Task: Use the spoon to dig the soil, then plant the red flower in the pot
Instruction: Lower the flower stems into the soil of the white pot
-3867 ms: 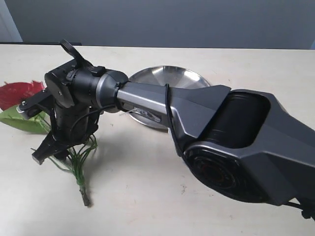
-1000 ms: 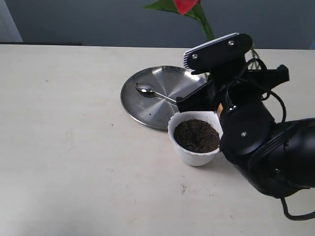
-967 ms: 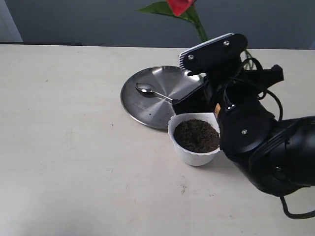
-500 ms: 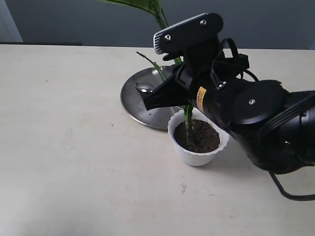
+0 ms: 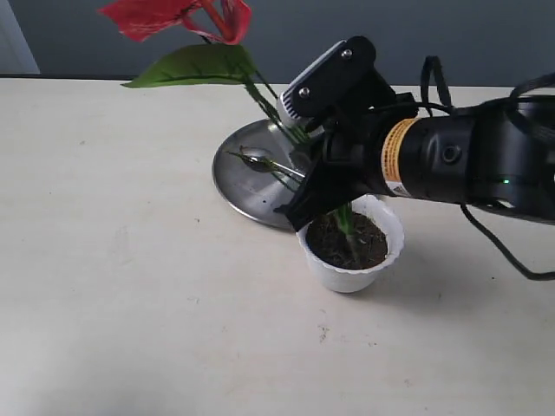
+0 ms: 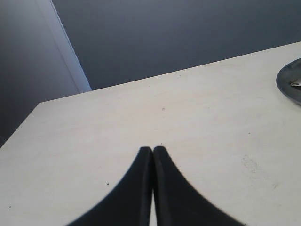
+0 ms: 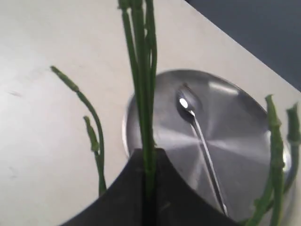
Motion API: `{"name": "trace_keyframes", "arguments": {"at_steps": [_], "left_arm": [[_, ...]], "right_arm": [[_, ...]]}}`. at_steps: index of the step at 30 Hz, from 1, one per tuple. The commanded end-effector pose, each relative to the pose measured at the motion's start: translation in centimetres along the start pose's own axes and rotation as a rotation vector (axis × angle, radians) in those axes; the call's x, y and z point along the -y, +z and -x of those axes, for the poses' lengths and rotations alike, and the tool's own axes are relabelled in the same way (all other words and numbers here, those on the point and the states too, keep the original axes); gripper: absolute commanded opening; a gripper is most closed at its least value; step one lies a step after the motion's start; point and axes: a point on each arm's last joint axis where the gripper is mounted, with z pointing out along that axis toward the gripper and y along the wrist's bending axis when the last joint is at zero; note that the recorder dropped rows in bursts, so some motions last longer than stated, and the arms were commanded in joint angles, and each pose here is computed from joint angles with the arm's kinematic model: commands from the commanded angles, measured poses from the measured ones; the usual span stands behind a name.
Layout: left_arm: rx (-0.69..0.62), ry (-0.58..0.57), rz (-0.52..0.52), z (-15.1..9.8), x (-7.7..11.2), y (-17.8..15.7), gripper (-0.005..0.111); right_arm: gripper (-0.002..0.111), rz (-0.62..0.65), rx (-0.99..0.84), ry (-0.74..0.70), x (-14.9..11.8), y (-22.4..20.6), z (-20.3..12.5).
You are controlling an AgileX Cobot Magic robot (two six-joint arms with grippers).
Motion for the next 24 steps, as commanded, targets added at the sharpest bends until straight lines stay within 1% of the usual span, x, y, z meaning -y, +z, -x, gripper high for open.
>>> {"name": "trace_keyframes", "arguments": {"at_steps": [1,2,3,5,6,8,11,14,18,24], "left_arm": [[0.014,-0.006,0.0,0.1,0.0,0.0,0.0],[0.014,-0.006,0.0,0.1,0.0,0.0,0.0],[0.014,-0.006,0.0,0.1,0.0,0.0,0.0],[0.014,-0.006,0.0,0.1,0.0,0.0,0.0],[0.014,-0.006,0.0,0.1,0.0,0.0,0.0],[0.014,-0.006,0.0,0.1,0.0,0.0,0.0],[0.014,-0.006,0.0,0.1,0.0,0.0,0.0],[0.014,-0.006,0.0,0.1,0.0,0.0,0.0],[0.014,-0.006,0.0,0.1,0.0,0.0,0.0],[0.014,-0.006,0.0,0.1,0.0,0.0,0.0]], "right_arm": [[-0.001,0.057,0.267,0.019,0.4,-0.4,0.4],[-0.001,0.038,0.319,0.022,0.4,-0.5,0.3],[-0.001,-0.015,0.396,0.053,0.7,-0.7,0.0],[-0.001,-0.134,0.486,0.148,1.6,-1.2,-0.8],[-0.001,-0.18,0.512,0.19,1.9,-1.4,-1.3],[-0.001,-0.226,0.533,0.215,2.5,-1.7,-2.4],[-0.001,-0.232,0.508,0.185,2.8,-1.5,-4.1],[-0.001,-0.228,0.503,0.205,3.1,-0.8,-5.1],[-0.001,-0.213,0.522,0.195,2.8,0.1,-5.8],[-0.001,-0.176,0.461,0.195,2.0,2.1,-7.9]]}}
